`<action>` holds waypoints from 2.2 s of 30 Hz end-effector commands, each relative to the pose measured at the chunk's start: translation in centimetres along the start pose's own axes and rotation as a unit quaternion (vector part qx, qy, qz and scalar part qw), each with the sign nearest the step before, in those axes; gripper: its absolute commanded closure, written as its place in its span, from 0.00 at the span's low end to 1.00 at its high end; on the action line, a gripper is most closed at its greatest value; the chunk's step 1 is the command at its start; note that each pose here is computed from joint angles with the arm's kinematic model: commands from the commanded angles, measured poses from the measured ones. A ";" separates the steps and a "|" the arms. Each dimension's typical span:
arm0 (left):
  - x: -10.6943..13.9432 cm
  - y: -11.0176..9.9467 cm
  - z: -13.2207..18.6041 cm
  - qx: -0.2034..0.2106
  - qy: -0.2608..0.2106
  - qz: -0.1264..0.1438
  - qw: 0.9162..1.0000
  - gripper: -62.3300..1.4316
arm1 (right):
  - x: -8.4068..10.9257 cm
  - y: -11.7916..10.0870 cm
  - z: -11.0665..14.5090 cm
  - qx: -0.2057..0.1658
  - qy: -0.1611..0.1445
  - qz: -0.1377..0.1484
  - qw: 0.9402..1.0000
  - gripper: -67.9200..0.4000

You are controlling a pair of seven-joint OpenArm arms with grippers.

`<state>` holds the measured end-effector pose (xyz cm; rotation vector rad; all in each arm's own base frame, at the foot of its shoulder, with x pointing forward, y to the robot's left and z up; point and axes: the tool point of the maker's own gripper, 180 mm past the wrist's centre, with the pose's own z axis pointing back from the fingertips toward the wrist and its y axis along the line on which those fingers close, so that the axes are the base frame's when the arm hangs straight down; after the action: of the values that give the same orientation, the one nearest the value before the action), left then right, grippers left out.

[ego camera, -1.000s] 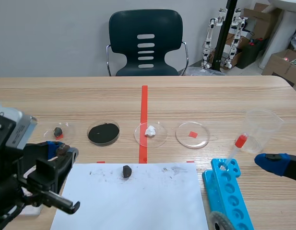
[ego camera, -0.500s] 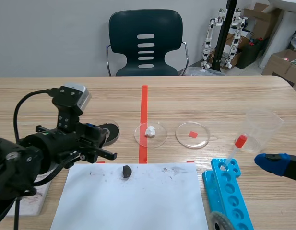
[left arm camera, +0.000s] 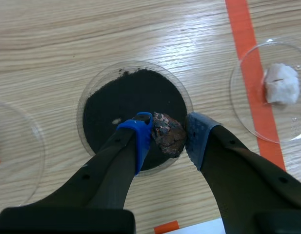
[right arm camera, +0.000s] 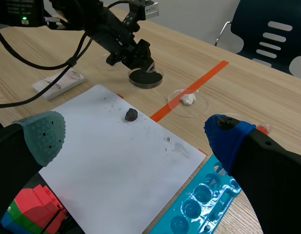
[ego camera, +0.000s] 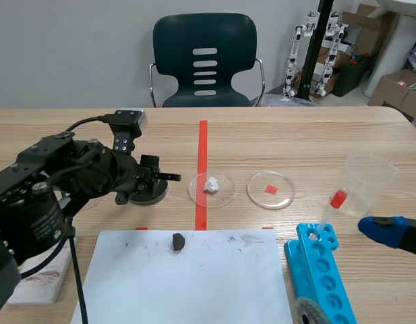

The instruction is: Lower the mineral onto the iron filings and hold still

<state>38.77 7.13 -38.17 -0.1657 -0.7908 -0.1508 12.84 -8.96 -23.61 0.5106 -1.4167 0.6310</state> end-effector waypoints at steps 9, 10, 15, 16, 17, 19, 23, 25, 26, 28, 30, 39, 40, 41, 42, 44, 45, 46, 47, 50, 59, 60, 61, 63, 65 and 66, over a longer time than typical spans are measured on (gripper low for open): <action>1.5 1.2 -1.4 0.022 0.023 0.039 0.999 0.82 | 1.1 -0.1 -0.4 0.000 -0.022 0.002 1.000 0.13; 1.3 1.5 -1.5 0.025 0.027 0.041 0.998 0.82 | 1.1 -0.1 -0.4 0.000 -0.022 0.002 1.000 0.13; 0.5 2.2 -2.2 0.033 0.048 0.047 0.997 0.82 | 1.1 -0.1 -0.4 0.000 -0.022 0.002 1.000 0.13; 0.4 2.3 -2.3 0.033 0.051 0.048 0.997 0.82 | 1.1 -0.1 -0.4 0.000 -0.022 0.002 1.000 0.13; 0.4 2.3 -2.4 0.033 0.053 0.048 0.997 0.82 | 1.1 -0.1 -0.4 0.000 -0.022 0.002 1.000 0.13; 0.1 2.4 -2.5 0.035 0.058 0.050 0.996 0.82 | 1.1 -0.1 -0.4 0.000 -0.022 0.002 1.000 0.13; -0.4 2.2 -2.8 0.034 0.066 0.052 0.996 0.82 | 1.1 -0.1 -0.4 0.000 -0.022 0.002 1.000 0.13; -0.6 2.1 -2.9 0.034 0.067 0.052 0.996 0.82 | 1.1 -0.1 -0.4 0.000 -0.022 0.002 1.000 0.13; -0.7 2.1 -3.0 0.033 0.068 0.053 0.996 0.82 | 1.1 -0.1 -0.4 0.000 -0.022 0.002 1.000 0.13; -0.8 2.1 -3.0 0.033 0.069 0.053 0.996 0.82 | 1.1 -0.1 -0.4 0.000 -0.022 0.002 1.000 0.13; -0.8 2.1 -3.0 0.034 0.068 0.053 0.996 0.82 | 1.1 -0.1 -0.4 0.000 -0.022 0.002 1.000 0.13; -0.7 2.1 -3.0 0.034 0.067 0.053 0.996 0.82 | 1.1 -0.1 -0.4 0.000 -0.022 0.002 1.000 0.13; -0.7 2.1 -3.0 0.034 0.067 0.053 0.996 0.82 | 1.1 -0.1 -0.4 0.000 -0.022 0.002 1.000 0.13; -0.7 2.1 -3.0 0.034 0.067 0.053 0.996 0.82 | 1.1 -0.1 -0.4 0.000 -0.022 0.002 1.000 0.13; -0.7 2.1 -3.0 0.034 0.067 0.053 0.996 0.82 | 1.1 -0.1 -0.4 0.000 -0.022 0.002 1.000 0.13; -0.7 2.1 -3.0 0.034 0.067 0.053 0.996 0.82 | 1.1 -0.1 -0.4 0.000 -0.022 0.002 1.000 0.13; -0.7 2.1 -3.0 0.034 0.067 0.053 0.996 0.82 | 1.1 -0.1 -0.4 0.000 -0.022 0.002 1.000 0.13; -0.7 2.1 -3.0 0.034 0.067 0.053 0.996 0.82 | 1.1 -0.1 -0.4 0.000 -0.022 0.002 1.000 0.13; -0.7 2.1 -3.0 0.034 0.067 0.053 0.996 0.82 | 1.1 -0.1 -0.4 0.000 -0.022 0.002 1.000 0.13; -0.7 2.1 -3.0 0.034 0.067 0.053 0.996 0.82 | 1.1 -0.1 -0.4 0.000 -0.022 0.002 1.000 0.13; -0.7 2.1 -3.0 0.034 0.067 0.053 0.996 0.82 | 1.1 -0.1 -0.4 0.000 -0.022 0.002 1.000 0.13; -0.7 2.1 -3.0 0.034 0.067 0.053 0.996 0.82 | 1.1 -0.1 -0.4 0.000 -0.022 0.002 1.000 0.13; -0.7 2.1 -3.0 0.034 0.067 0.053 0.996 0.82 | 1.1 -0.1 -0.4 0.000 -0.022 0.002 1.000 0.13; -0.7 2.1 -3.0 0.034 0.067 0.053 0.996 0.82 | 1.1 -0.1 -0.4 0.000 -0.022 0.002 1.000 0.13; -0.7 2.1 -3.0 0.034 0.066 0.053 0.996 0.82 | 1.1 -0.1 -0.4 0.000 -0.022 0.002 1.000 0.13; -0.7 2.1 -3.0 0.034 0.066 0.053 0.996 0.82 | 1.1 -0.1 -0.4 0.000 -0.022 0.002 1.000 0.13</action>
<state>39.97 9.02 -41.86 -0.1214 -0.6239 -0.0309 12.84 -8.96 -23.62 0.5105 -1.4163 0.6310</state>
